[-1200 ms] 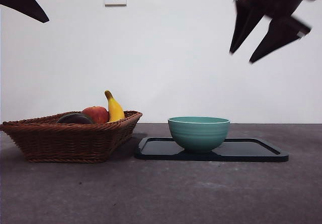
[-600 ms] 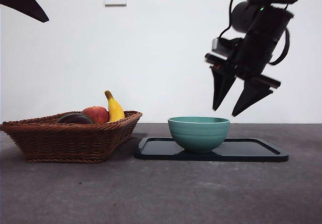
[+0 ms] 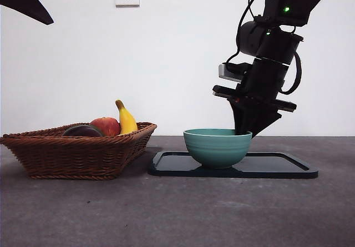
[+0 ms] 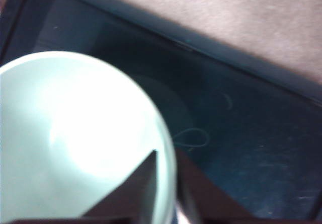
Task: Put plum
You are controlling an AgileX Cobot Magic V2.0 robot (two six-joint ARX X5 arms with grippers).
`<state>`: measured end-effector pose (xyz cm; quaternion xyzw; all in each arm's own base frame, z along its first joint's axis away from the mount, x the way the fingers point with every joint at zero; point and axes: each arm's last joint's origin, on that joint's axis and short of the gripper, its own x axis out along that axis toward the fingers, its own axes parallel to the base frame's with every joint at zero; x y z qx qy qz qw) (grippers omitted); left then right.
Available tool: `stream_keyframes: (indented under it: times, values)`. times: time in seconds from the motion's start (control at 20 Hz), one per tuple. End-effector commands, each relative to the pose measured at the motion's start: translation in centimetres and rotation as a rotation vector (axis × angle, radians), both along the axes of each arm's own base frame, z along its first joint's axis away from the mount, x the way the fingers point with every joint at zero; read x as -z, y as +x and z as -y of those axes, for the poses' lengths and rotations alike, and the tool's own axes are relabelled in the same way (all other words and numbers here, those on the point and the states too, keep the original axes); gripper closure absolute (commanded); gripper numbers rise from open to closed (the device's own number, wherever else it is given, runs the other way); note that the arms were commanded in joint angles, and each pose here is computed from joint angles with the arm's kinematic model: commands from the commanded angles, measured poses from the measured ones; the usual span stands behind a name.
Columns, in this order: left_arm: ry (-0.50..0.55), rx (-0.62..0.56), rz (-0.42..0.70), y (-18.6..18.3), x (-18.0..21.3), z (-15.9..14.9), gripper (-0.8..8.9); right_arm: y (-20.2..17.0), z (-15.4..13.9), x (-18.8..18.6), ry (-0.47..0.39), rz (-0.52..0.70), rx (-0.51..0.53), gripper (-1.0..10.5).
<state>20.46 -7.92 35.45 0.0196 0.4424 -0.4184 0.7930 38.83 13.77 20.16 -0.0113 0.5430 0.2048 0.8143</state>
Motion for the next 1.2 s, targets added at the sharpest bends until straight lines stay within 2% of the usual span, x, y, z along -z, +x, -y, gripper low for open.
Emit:
stream_keyframes:
  times: [0.05, 0.25, 0.5, 0.7, 0.85, 1.0, 1.2]
  values:
    - [-0.006, 0.011, 0.018, 0.1, -0.4, 0.1, 3.17, 0.5, -0.4, 0.0, -0.004, 0.015, -0.012, 9.4]
    - [-0.005, 0.011, 0.018, 0.1, -0.4, 0.1, 3.17, 0.4, -0.3, -1.4, 0.007, 0.04, -0.012, 9.4]
    - [-0.006, 0.011, 0.018, 0.1, -0.4, 0.1, 3.17, -1.1, 0.2, -7.3, 0.035, 0.126, -0.017, 9.4]
    - [-0.006, 0.011, 0.019, 0.1, -0.4, 0.1, 3.17, -4.8, 1.4, -12.3, 0.058, 0.181, -0.036, 9.4]
    - [-0.006, 0.011, 0.019, 0.1, -0.4, 0.1, 3.17, -8.4, 2.4, -14.6, 0.072, 0.222, -0.042, 9.4]
    - [-0.006, 0.011, 0.021, 0.1, -0.4, 0.1, 3.17, -11.9, 3.5, -14.6, 0.076, 0.232, -0.048, 9.4]
    - [-0.006, 0.011, 0.021, 0.1, -0.4, 0.1, 3.17, -15.2, 3.6, -12.6, 0.083, 0.21, -0.075, 9.4]
